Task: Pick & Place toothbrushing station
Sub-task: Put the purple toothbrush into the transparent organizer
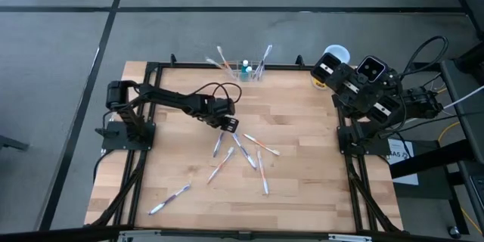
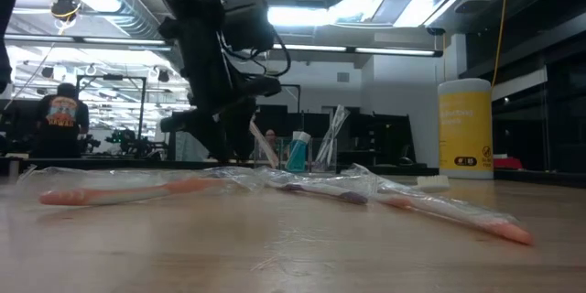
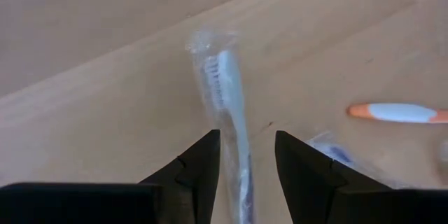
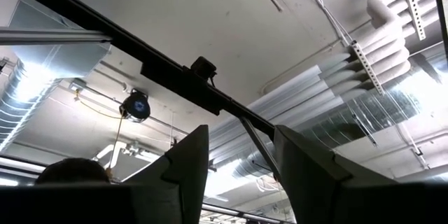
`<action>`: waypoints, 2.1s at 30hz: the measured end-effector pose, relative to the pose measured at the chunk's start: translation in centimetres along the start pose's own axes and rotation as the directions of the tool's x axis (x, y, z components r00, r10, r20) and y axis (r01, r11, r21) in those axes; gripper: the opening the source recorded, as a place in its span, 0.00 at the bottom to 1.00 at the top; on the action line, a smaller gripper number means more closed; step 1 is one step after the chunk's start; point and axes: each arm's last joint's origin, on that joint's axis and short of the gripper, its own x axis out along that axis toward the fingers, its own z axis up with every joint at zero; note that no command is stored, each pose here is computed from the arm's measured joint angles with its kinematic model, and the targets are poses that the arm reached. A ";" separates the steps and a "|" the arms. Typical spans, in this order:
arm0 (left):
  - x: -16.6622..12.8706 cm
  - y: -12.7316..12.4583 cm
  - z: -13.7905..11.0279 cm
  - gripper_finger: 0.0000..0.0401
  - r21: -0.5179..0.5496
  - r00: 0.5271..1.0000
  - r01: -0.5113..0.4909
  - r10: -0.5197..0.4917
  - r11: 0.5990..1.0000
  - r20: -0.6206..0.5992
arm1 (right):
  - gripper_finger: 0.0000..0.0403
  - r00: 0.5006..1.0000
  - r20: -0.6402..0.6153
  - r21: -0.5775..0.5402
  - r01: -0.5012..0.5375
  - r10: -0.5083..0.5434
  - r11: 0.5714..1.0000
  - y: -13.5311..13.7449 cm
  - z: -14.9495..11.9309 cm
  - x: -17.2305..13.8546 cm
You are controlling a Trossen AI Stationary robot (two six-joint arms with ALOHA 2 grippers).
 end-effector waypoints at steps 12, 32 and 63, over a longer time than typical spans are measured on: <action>2.1 0.5 0.3 0.14 0.016 0.999 -0.014 0.015 1.000 -0.052 | 0.41 1.000 0.012 -0.022 0.015 -0.015 1.000 0.0 0.1 0.0; -7.2 -0.8 13.8 0.03 0.246 0.222 0.497 -0.396 0.832 0.891 | 0.41 1.000 0.025 -0.079 0.020 -0.018 0.997 0.4 0.7 0.0; 0.7 -1.3 21.9 0.07 0.150 0.454 0.061 -0.162 0.987 0.876 | 0.41 0.998 0.055 -0.125 0.044 -0.037 0.991 0.8 1.3 0.0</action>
